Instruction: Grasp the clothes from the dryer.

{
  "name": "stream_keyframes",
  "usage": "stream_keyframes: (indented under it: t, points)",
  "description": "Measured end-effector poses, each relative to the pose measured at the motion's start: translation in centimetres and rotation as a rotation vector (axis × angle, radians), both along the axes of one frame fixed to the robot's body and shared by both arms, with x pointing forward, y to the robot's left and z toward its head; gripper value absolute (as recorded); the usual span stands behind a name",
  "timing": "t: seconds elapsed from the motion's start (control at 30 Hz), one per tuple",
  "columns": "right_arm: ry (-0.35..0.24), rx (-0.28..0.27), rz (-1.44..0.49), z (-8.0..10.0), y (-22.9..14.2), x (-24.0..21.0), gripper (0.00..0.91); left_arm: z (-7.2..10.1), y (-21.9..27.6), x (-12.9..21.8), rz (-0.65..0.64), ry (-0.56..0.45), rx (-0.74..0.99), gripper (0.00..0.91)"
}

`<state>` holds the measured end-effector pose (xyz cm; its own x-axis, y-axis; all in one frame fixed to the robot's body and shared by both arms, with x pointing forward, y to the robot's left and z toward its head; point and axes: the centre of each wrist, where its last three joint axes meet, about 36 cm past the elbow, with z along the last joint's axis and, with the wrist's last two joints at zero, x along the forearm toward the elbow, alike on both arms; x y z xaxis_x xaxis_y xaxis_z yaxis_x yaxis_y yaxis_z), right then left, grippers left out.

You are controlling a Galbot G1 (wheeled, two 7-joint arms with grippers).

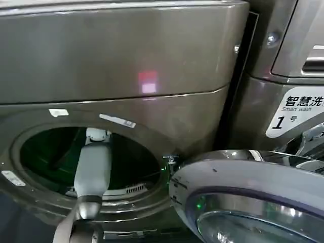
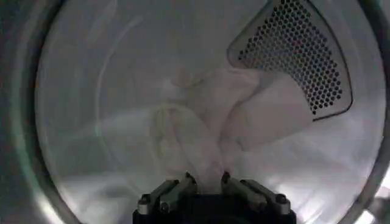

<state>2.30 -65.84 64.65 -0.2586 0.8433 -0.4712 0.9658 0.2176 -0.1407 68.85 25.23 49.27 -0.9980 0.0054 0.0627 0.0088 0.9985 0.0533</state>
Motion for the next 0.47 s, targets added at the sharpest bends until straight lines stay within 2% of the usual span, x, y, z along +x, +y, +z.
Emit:
stream_keyframes:
  t: [0.47]
  points:
    - [-0.013,0.041,-0.05,0.53,0.06,-0.83,0.907,-0.08,0.27,0.33,-0.012,0.005,-0.018,0.0]
